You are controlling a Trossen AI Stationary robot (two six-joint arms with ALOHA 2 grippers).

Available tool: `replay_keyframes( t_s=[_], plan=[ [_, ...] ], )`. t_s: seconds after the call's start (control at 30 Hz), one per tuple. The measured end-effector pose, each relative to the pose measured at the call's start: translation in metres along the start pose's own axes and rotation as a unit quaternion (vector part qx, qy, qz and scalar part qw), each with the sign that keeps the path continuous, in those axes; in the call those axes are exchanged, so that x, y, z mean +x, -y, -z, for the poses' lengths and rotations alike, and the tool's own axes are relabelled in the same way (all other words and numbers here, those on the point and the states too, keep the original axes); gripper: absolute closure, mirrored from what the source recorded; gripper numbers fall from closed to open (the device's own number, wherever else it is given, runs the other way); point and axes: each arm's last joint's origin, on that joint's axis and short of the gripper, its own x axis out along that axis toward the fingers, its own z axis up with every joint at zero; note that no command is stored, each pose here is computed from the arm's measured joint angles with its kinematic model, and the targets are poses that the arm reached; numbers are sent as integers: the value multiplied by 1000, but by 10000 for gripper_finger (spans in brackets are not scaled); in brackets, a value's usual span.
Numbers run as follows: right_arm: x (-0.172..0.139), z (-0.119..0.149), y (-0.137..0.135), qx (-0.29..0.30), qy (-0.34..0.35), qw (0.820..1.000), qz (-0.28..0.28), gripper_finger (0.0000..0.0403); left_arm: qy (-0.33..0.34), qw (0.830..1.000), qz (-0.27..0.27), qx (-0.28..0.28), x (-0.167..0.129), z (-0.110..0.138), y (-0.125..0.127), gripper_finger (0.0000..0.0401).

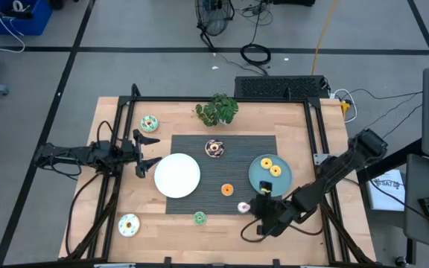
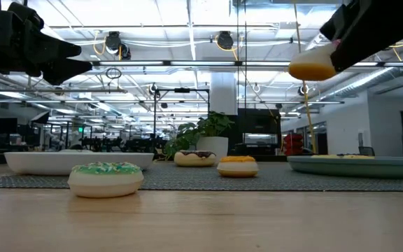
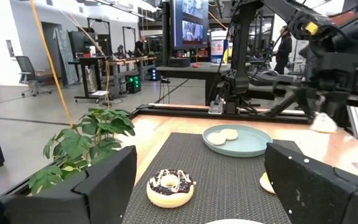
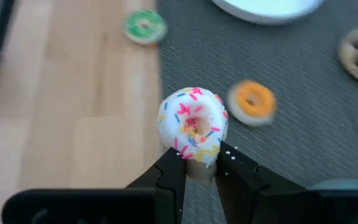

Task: Pick & Place donuts
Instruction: Put the right small white doughnut on top of the blue plate

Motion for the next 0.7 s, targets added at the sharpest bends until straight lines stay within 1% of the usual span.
replay_keyframes(
  t_s=[0.1,0.27,0.5,0.63,0.7],
  plan=[
    [-6,2,6,8,-10,1000,20,336,0,1000,0,0,0,0,0,52],
    [-7,7,10,-6,-34,999,38,341,0,1000,0,0,0,0,0,52],
    [3,25,20,-6,-50,997,66,342,0,1000,0,0,0,0,0,52],
    [6,41,29,16,-80,992,93,342,0,1000,0,0,0,0,0,52],
    [3,46,34,37,-97,988,114,342,0,1000,0,0,0,0,0,52]
  ],
)
